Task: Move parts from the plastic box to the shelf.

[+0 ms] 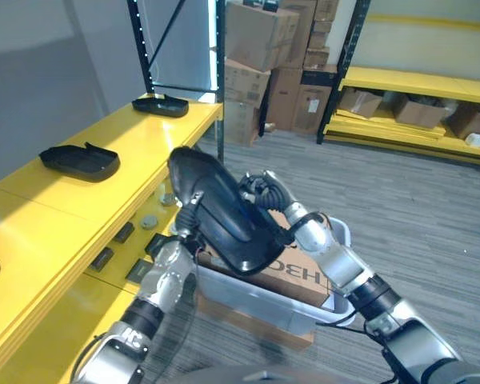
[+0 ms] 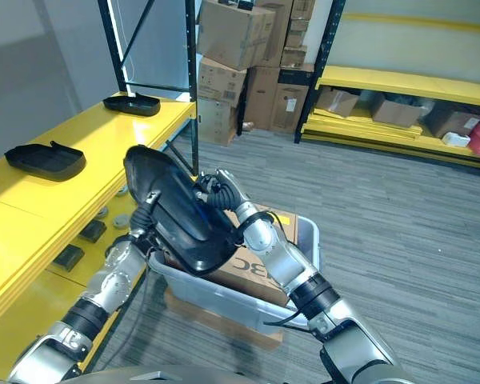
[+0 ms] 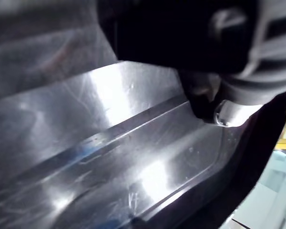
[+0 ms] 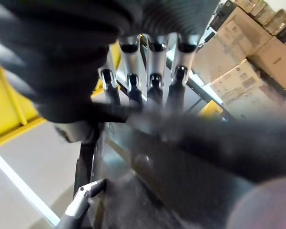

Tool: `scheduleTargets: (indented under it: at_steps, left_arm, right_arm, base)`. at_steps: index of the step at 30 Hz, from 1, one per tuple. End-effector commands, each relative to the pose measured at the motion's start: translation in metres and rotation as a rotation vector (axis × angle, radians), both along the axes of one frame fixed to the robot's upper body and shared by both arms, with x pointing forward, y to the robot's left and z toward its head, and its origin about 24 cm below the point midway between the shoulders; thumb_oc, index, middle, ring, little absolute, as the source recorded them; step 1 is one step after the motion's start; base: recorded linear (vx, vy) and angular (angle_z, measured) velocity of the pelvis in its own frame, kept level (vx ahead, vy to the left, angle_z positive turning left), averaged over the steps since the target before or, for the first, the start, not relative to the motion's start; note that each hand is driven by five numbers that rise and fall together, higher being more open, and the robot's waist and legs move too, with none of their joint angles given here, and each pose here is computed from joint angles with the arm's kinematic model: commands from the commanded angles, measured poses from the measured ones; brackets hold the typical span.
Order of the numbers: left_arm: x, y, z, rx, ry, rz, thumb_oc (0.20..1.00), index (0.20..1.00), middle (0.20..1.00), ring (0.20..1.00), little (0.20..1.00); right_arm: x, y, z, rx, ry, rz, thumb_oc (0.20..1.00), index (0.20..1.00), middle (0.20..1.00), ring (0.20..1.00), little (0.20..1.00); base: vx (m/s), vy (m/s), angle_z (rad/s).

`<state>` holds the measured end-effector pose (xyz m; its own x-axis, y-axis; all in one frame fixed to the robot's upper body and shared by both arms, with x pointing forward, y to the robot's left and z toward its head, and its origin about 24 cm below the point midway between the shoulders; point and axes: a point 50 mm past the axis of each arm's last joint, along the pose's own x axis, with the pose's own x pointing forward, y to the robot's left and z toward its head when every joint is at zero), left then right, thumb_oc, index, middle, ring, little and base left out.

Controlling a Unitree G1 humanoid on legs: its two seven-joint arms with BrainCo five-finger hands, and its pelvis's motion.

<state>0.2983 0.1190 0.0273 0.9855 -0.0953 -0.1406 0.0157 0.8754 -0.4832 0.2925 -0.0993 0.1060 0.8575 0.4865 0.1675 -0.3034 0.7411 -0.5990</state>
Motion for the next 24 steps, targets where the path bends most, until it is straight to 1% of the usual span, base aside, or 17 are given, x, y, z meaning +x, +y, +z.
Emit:
scheduleTargets:
  at_steps: [1, 2, 3, 6, 10, 11, 12, 13, 14, 16, 17, 18, 20, 22, 23, 24]
  left_arm:
    - [0.033, -0.01, 0.05, 0.037, -0.197, 0.027, 0.2, 0.2, 0.2, 0.2, 0.2]
    - [0.032, -0.01, 0.05, 0.037, -0.197, 0.026, 0.2, 0.2, 0.2, 0.2, 0.2]
    - [0.031, 0.0, 0.051, 0.074, -0.213, 0.07, 0.2, 0.2, 0.2, 0.2, 0.2]
    - [0.029, 0.013, 0.055, 0.137, -0.244, 0.12, 0.2, 0.2, 0.2, 0.2, 0.2]
    - [0.022, 0.034, 0.057, 0.155, -0.284, 0.194, 0.2, 0.2, 0.2, 0.2, 0.2]
    - [0.021, 0.033, 0.056, 0.155, -0.283, 0.194, 0.2, 0.2, 0.2, 0.2, 0.2]
    - [0.017, 0.041, 0.056, 0.177, -0.29, 0.215, 0.2, 0.2, 0.2, 0.2, 0.2]
    - [0.01, 0.05, 0.056, 0.205, -0.315, 0.238, 0.2, 0.2, 0.2, 0.2, 0.2]
    - [0.009, 0.053, 0.058, 0.23, -0.331, 0.239, 0.2, 0.2, 0.2, 0.2, 0.2]
    - [0.005, 0.063, 0.067, 0.305, -0.388, 0.259, 0.2, 0.2, 0.2, 0.2, 0.2]
    - [0.001, 0.069, 0.072, 0.333, -0.42, 0.273, 0.2, 0.2, 0.2, 0.2, 0.2]
    - [-0.003, 0.074, 0.076, 0.377, -0.453, 0.279, 0.2, 0.2, 0.2, 0.2, 0.2]
    - [-0.012, 0.079, 0.085, 0.433, -0.512, 0.286, 0.2, 0.2, 0.2, 0.2, 0.2]
    - [-0.023, 0.088, 0.084, 0.477, -0.532, 0.294, 0.2, 0.2, 0.2, 0.2, 0.2]
    - [-0.03, 0.093, 0.084, 0.494, -0.536, 0.297, 0.2, 0.2, 0.2, 0.2, 0.2]
    - [-0.039, 0.095, 0.087, 0.45, -0.559, 0.307, 0.2, 0.2, 0.2, 0.2, 0.2]
  right_arm:
    - [-0.041, 0.047, 0.045, 0.317, -0.131, 0.354, 1.0, 1.0, 1.0, 1.0, 1.0]
    - [-0.041, 0.047, 0.045, 0.317, -0.13, 0.353, 1.0, 1.0, 1.0, 1.0, 1.0]
    - [-0.04, 0.028, 0.049, 0.348, -0.163, 0.272, 1.0, 1.0, 1.0, 1.0, 1.0]
    - [-0.044, -0.004, 0.053, 0.377, -0.217, 0.146, 1.0, 1.0, 1.0, 1.0, 1.0]
    - [-0.043, -0.048, 0.017, 0.477, -0.104, -0.118, 1.0, 1.0, 1.0, 1.0, 1.0]
    - [-0.043, -0.048, 0.017, 0.477, -0.103, -0.119, 1.0, 1.0, 1.0, 1.0, 1.0]
    - [-0.046, -0.062, 0.002, 0.504, -0.052, -0.204, 1.0, 1.0, 1.0, 1.0, 1.0]
    - [-0.055, -0.086, -0.029, 0.535, 0.05, -0.35, 1.0, 1.0, 1.0, 1.0, 1.0]
    - [-0.058, -0.096, -0.044, 0.513, 0.095, -0.417, 1.0, 1.0, 1.0, 1.0, 1.0]
    - [-0.069, -0.114, -0.083, 0.406, 0.23, -0.534, 1.0, 1.0, 1.0, 1.0, 1.0]
    - [-0.078, -0.122, -0.101, 0.335, 0.303, -0.57, 1.0, 1.0, 1.0, 1.0, 1.0]
    - [-0.091, -0.127, -0.129, 0.266, 0.43, -0.598, 1.0, 1.0, 1.0, 1.0, 1.0]
    - [-0.111, -0.133, -0.162, 0.191, 0.598, -0.629, 1.0, 1.0, 1.0, 1.0, 1.0]
    - [-0.133, -0.135, -0.192, 0.113, 0.756, -0.658, 1.0, 1.0, 1.0, 1.0, 1.0]
    - [-0.144, -0.135, -0.206, 0.069, 0.84, -0.661, 1.0, 1.0, 1.0, 1.0, 1.0]
    - [-0.154, -0.13, -0.222, 0.011, 0.931, -0.655, 1.0, 1.0, 1.0, 1.0, 1.0]
  base:
    - [0.0, -0.004, 0.04]
    - [0.0, 0.0, 0.05]
    - [0.0, 0.0, 0.04]
    - [0.0, -0.002, 0.0]
    - [0.0, -0.001, -0.03]
    - [0.0, 0.0, -0.05]
    - [0.0, 0.002, -0.11]
    - [0.0, -0.002, -0.09]
    - [0.01, -0.004, -0.06]
    - [0.0, -0.004, -0.04]
    - [-0.01, -0.02, -0.08]
    - [-0.01, -0.036, -0.09]
    - [-0.01, -0.057, -0.06]
    - [-0.01, -0.093, -0.05]
    - [-0.06, -0.153, 0.03]
    - [-0.07, -0.121, 0.04]
